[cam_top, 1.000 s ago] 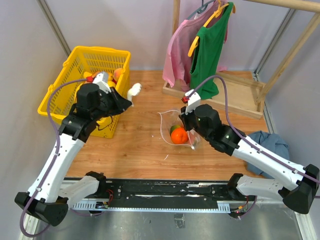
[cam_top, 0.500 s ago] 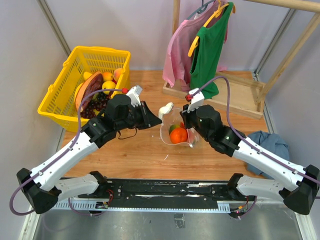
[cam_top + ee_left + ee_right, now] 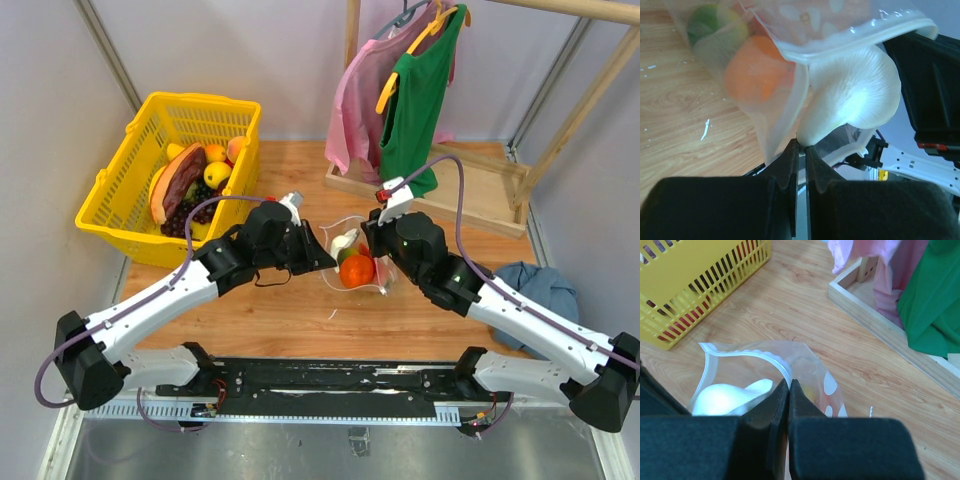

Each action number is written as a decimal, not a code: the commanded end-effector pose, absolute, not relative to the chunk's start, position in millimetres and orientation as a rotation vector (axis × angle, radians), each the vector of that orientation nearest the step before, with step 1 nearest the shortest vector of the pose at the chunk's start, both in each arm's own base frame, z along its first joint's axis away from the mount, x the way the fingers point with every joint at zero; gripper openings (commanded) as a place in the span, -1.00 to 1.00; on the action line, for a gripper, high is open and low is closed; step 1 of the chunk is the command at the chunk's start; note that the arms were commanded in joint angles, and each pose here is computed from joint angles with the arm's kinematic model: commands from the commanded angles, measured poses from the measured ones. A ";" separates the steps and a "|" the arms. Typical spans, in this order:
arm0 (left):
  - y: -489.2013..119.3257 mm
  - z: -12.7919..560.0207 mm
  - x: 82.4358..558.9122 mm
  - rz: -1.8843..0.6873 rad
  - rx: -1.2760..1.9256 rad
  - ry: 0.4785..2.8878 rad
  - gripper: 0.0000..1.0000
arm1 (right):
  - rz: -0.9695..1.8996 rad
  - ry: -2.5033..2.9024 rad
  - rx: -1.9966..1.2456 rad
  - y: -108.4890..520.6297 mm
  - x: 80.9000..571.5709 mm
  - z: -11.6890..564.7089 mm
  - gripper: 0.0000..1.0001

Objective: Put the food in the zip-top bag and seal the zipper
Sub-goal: Place the fake vegetable in the zipper food storage bag.

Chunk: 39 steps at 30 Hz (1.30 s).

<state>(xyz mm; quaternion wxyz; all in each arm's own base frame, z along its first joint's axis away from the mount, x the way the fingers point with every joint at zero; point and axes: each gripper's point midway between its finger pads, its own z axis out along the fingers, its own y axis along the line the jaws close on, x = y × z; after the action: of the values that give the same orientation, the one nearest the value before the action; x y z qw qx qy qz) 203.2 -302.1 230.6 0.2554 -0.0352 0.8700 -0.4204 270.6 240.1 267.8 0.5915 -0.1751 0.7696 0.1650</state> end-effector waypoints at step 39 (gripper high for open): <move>-189.3 297.3 276.6 -0.429 -0.124 2.161 0.62 | 0.449 1.749 -0.405 237.6 263.4 275.6 -0.99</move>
<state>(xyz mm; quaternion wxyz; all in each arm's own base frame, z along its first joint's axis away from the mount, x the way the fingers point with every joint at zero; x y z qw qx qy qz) 260.2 -240.2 290.1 0.4212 -0.0416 0.8687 -0.2574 258.8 248.0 266.8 0.5832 -0.1926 0.7628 0.2022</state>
